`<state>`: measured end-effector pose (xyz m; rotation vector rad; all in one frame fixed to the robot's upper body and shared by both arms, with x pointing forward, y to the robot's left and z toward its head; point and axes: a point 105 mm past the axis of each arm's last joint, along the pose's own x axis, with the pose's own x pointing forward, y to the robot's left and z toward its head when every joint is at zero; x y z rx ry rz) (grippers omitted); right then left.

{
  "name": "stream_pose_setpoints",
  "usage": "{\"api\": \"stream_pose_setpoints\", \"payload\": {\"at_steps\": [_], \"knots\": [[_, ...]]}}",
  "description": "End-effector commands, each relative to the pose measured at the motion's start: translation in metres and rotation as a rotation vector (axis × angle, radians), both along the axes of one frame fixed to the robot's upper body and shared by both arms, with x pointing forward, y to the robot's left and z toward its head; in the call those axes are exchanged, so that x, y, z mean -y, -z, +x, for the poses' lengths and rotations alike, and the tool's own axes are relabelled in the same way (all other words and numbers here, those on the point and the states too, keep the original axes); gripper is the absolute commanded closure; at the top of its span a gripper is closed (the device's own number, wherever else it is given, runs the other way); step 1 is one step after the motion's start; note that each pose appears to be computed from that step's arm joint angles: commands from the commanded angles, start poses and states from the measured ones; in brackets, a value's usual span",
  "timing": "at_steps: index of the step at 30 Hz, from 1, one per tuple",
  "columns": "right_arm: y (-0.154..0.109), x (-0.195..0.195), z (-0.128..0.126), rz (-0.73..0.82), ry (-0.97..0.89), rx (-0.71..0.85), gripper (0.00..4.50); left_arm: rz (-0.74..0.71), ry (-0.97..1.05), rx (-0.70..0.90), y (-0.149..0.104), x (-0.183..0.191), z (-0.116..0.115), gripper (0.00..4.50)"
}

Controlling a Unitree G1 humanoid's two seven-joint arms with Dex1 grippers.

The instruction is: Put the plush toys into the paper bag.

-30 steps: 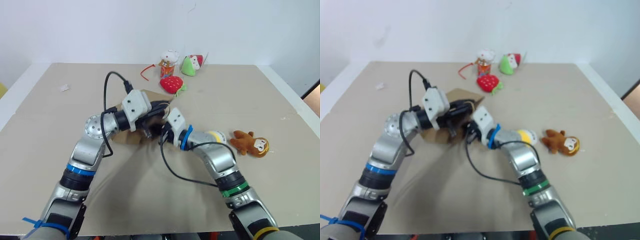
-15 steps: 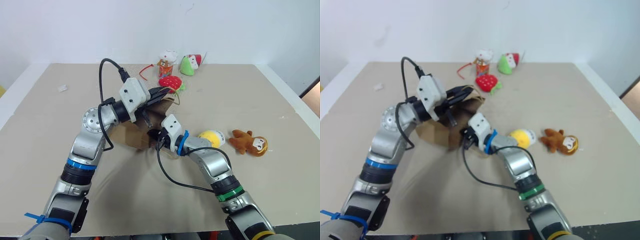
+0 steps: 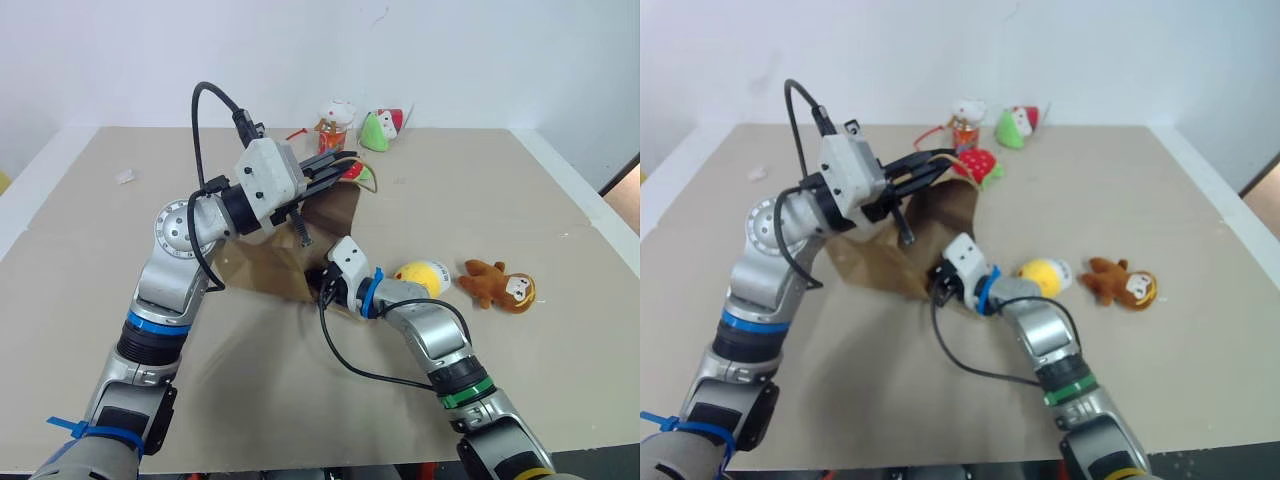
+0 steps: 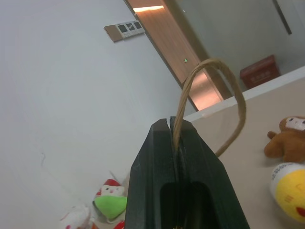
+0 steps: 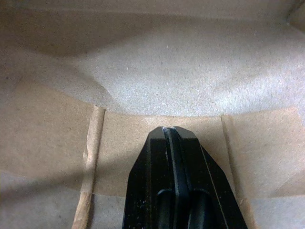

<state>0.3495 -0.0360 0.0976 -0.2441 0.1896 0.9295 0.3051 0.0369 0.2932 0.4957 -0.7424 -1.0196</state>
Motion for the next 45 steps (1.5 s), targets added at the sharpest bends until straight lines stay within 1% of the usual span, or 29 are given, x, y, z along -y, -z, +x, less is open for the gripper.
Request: {"api": "stream_pose_setpoints", "payload": {"at_steps": [1,4,9,16,18,23,25,27,32,34,38,41,42,44,45], "knots": [[0.027,0.003,-0.016,-0.062,-0.061,-0.089,4.39,0.012,-0.005,0.062,0.0,-0.002,-0.009,4.5],[0.03,0.004,-0.016,-0.061,-0.055,-0.097,4.39,0.01,-0.012,0.072,-0.001,-0.003,-0.01,4.5],[0.027,0.002,-0.01,-0.053,-0.049,-0.084,4.39,0.017,-0.003,0.136,-0.016,-0.002,-0.015,4.5],[0.025,0.0,-0.008,-0.045,-0.049,-0.073,4.39,0.032,0.023,0.183,-0.026,0.001,-0.019,4.5],[0.024,0.001,-0.008,-0.044,-0.046,-0.067,4.39,0.036,0.019,0.176,-0.024,0.001,-0.017,4.5],[0.015,0.003,-0.006,-0.032,-0.038,-0.032,4.39,0.056,0.001,0.111,-0.002,-0.003,-0.011,4.5],[0.004,0.005,-0.005,-0.024,-0.041,0.002,4.39,0.066,-0.011,0.092,0.006,-0.006,-0.009,4.5],[-0.016,0.008,-0.008,-0.019,-0.065,0.063,4.39,0.076,-0.029,0.08,0.013,-0.011,-0.007,4.5],[-0.059,0.023,-0.026,0.028,-0.121,0.143,4.39,0.088,-0.045,0.073,0.02,-0.019,-0.005,4.5],[-0.07,0.032,-0.034,0.021,-0.139,0.166,4.39,0.096,-0.044,0.071,0.023,-0.02,-0.005,4.5],[-0.081,0.055,-0.041,-0.009,-0.136,0.178,4.39,0.106,-0.034,0.067,0.026,-0.019,-0.005,4.5],[-0.099,0.081,-0.042,0.006,-0.117,0.174,3.58,0.113,-0.022,0.064,0.029,-0.018,-0.005,4.5],[-0.105,0.091,-0.042,0.017,-0.107,0.166,3.14,0.116,-0.017,0.062,0.03,-0.017,-0.006,4.5],[-0.116,0.112,-0.039,0.045,-0.067,0.155,2.79,0.121,-0.01,0.061,0.031,-0.016,-0.006,4.5],[-0.121,0.121,-0.037,0.066,-0.04,0.146,2.4,0.122,-0.008,0.061,0.032,-0.016,-0.006,4.5]]}}
